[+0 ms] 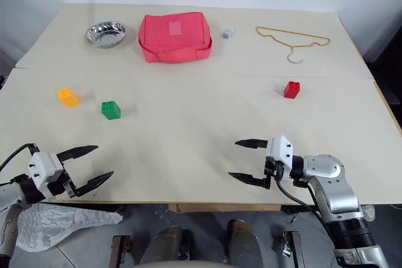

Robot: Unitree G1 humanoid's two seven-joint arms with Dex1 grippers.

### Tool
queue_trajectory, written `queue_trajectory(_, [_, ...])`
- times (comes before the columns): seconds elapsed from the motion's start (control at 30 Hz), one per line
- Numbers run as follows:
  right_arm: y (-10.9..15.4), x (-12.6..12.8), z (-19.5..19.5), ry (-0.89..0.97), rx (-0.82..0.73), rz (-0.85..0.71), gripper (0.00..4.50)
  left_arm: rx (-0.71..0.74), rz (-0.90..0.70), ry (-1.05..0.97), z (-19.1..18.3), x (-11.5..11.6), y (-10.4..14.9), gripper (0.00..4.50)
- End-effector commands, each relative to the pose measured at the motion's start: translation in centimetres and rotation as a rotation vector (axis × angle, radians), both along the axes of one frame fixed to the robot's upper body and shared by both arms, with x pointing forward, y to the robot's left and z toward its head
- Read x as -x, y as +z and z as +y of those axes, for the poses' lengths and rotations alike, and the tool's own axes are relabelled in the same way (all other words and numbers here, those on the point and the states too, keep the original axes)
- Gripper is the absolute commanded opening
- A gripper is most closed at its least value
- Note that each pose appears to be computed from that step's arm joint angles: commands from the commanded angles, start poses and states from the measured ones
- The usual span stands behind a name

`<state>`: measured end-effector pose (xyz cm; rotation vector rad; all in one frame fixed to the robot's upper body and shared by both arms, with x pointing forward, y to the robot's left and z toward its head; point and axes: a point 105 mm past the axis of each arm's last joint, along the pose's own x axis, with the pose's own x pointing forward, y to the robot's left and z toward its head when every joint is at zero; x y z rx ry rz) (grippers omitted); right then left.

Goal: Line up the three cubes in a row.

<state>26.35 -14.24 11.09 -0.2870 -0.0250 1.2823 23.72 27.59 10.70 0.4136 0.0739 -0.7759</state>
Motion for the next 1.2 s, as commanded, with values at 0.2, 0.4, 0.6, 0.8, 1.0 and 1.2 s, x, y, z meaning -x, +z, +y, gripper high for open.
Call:
queue_trajectory(0.2, [3.3,-1.4,-2.5,-0.224,-0.132,-0.099,4.50,0.164,0.018,-0.058,-2.3,0.1,1.8,4.49])
queue_trajectory(0.4, [2.9,-2.0,-10.0,-0.667,-0.194,-0.163,4.50,0.191,-0.029,-0.263,-8.3,-0.7,3.4,4.49])
queue_trajectory(0.6, [2.4,-3.3,-13.6,-1.056,-0.276,-0.236,4.50,0.281,-0.136,-0.463,-14.8,-3.1,6.0,4.49])
queue_trajectory(0.8, [6.0,-8.9,-12.6,-1.198,-0.277,-0.171,4.50,0.285,-0.081,-0.506,-15.1,-3.9,6.3,4.49])
queue_trajectory(1.0, [8.4,-13.5,-12.0,-1.329,-0.288,-0.057,4.50,0.236,-0.046,-0.539,-15.3,-4.1,5.6,4.49])
queue_trajectory(1.2, [6.9,-16.5,-11.6,-1.384,-0.214,0.038,4.50,0.221,-0.044,-0.533,-15.5,-4.2,5.1,4.49])
